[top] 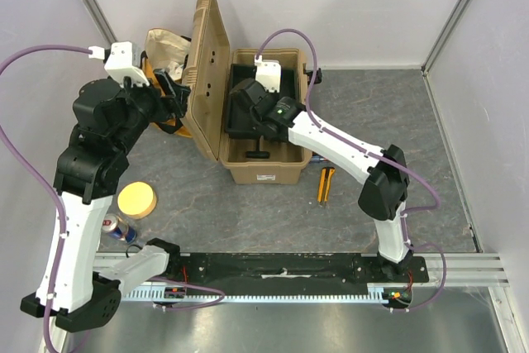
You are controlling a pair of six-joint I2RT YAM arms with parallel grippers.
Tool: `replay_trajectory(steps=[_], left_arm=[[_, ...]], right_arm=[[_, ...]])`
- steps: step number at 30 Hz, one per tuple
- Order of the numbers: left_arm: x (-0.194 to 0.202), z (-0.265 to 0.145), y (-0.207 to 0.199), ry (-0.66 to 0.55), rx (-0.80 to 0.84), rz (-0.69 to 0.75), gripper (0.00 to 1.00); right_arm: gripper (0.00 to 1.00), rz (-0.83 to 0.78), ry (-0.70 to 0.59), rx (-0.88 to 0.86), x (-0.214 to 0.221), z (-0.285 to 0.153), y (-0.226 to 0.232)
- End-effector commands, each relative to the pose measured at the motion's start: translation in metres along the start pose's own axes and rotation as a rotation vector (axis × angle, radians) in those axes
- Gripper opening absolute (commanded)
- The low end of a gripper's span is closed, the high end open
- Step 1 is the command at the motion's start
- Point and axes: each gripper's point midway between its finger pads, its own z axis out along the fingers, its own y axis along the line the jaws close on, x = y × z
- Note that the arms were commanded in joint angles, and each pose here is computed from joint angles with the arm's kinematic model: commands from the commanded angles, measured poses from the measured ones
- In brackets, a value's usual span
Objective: Pack the tool kit
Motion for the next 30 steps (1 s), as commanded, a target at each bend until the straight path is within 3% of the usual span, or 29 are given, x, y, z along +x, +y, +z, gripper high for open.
replay_trajectory(steps=[1,24,30], left_arm=[[-0.009,-0.006,-0.002,-0.047,0.011,-0.028,0.76],[-0.004,-0.009,-0.005,-0.067,0.042,-0.044,0.76],[-0.005,-0.011,-0.003,-0.072,0.030,-0.040,0.76]], right_arm=[[0.00,0.094,-0.105,0.084,-0.024,0.004,-0.011],[0.00,-0.010,-0.118,0.157,0.042,0.025,-0.017],[0.00,-0.034,-0.112,0.146,0.041,0.020,-0.021]])
